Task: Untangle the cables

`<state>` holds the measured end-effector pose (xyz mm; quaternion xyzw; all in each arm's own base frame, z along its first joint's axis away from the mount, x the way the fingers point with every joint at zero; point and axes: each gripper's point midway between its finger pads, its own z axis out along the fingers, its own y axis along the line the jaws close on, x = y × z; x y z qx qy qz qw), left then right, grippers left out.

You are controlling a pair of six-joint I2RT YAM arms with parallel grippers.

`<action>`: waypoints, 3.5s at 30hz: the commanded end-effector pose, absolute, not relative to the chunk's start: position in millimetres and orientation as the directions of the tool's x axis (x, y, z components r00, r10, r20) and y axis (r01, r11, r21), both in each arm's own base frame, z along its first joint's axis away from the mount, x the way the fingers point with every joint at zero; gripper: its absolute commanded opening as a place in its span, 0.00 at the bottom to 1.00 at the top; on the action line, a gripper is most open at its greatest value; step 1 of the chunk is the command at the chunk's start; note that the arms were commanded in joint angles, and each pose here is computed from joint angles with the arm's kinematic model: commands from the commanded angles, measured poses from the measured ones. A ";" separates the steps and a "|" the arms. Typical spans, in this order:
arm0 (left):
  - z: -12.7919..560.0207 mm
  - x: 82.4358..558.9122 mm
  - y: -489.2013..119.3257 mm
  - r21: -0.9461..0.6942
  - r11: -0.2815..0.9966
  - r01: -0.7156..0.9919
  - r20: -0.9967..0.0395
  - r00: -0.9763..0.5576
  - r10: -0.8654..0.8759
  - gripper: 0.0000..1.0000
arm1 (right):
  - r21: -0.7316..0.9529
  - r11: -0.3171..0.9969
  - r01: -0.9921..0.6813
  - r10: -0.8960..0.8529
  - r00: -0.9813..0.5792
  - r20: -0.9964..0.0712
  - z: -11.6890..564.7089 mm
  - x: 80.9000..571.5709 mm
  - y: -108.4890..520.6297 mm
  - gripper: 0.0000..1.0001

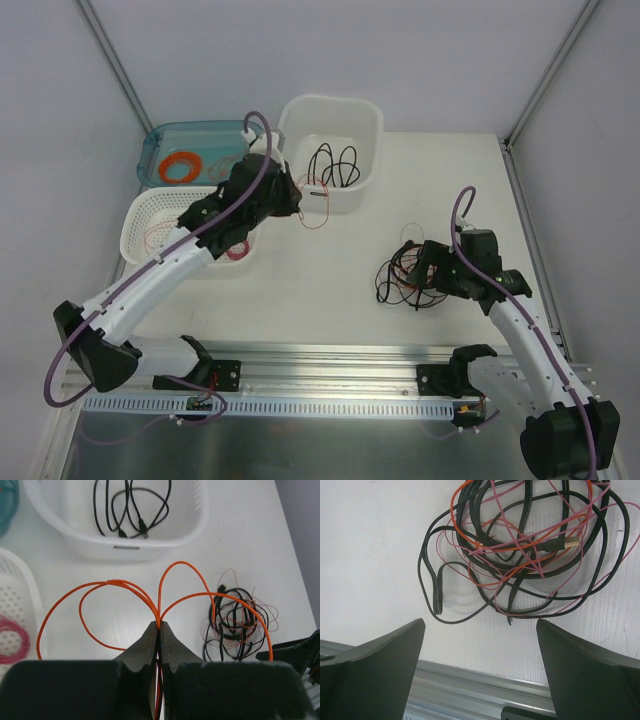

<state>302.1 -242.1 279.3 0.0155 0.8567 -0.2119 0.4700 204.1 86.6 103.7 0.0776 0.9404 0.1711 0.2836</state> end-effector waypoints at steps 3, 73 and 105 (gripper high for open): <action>343.3 336.6 -197.8 -0.249 0.943 0.222 -0.896 -0.424 -0.136 0.00 | 0.376 0.926 -0.027 0.206 -0.799 -0.565 128.0 206.4 91.2 0.99; 171.6 216.3 -164.1 -0.480 0.837 0.261 -0.625 -0.771 -0.118 0.99 | 0.121 0.988 0.097 0.152 -0.764 -0.627 122.6 273.4 62.2 0.67; 145.5 215.1 -150.1 -0.325 0.856 0.402 -0.720 -0.692 0.052 0.99 | 0.254 0.946 -0.200 0.105 -0.554 -0.826 315.7 273.3 102.6 0.01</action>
